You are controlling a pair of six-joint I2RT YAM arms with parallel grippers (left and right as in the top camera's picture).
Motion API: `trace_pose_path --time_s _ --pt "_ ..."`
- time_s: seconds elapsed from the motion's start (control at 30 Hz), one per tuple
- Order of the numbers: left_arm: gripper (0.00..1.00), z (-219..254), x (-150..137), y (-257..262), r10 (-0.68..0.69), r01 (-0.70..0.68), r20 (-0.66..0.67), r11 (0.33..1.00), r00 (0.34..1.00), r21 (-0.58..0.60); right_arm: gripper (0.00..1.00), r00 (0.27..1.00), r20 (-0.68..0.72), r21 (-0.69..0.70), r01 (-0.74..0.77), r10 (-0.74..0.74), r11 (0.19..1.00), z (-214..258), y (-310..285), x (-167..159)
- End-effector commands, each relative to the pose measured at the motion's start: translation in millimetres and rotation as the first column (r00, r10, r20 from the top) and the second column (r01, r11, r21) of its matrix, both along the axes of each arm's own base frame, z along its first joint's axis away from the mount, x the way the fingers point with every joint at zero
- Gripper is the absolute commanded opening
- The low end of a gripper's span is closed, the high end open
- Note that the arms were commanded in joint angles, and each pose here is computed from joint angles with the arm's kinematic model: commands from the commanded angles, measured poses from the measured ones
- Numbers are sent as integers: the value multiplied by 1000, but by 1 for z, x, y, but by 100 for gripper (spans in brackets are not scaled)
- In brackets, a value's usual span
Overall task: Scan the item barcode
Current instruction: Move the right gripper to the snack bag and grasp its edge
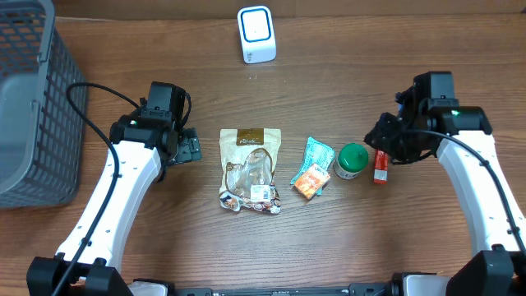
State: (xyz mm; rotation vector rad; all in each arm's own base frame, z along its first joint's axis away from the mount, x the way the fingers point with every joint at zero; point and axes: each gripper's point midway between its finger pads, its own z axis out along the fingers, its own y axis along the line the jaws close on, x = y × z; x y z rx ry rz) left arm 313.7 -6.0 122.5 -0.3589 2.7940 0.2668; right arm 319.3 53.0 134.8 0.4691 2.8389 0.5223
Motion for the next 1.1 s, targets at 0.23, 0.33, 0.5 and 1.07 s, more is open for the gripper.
trace_pose_path --time_s 0.23,0.33,0.5,1.07 --pt "100 8 4 1 0 -1 26 1000 1000 5 34 980 32 58 -199 198 978 4 87 -14" --pt "100 8 4 1 0 -1 26 1000 1000 5 34 974 61 46 -223 220 974 6 114 -15" --pt "100 8 4 1 1 -1 26 1000 1000 5 35 956 129 -46 -258 262 965 7 145 -17" --pt "100 8 4 1 0 -1 26 1000 1000 5 34 952 115 -190 -258 282 947 -31 182 -22"
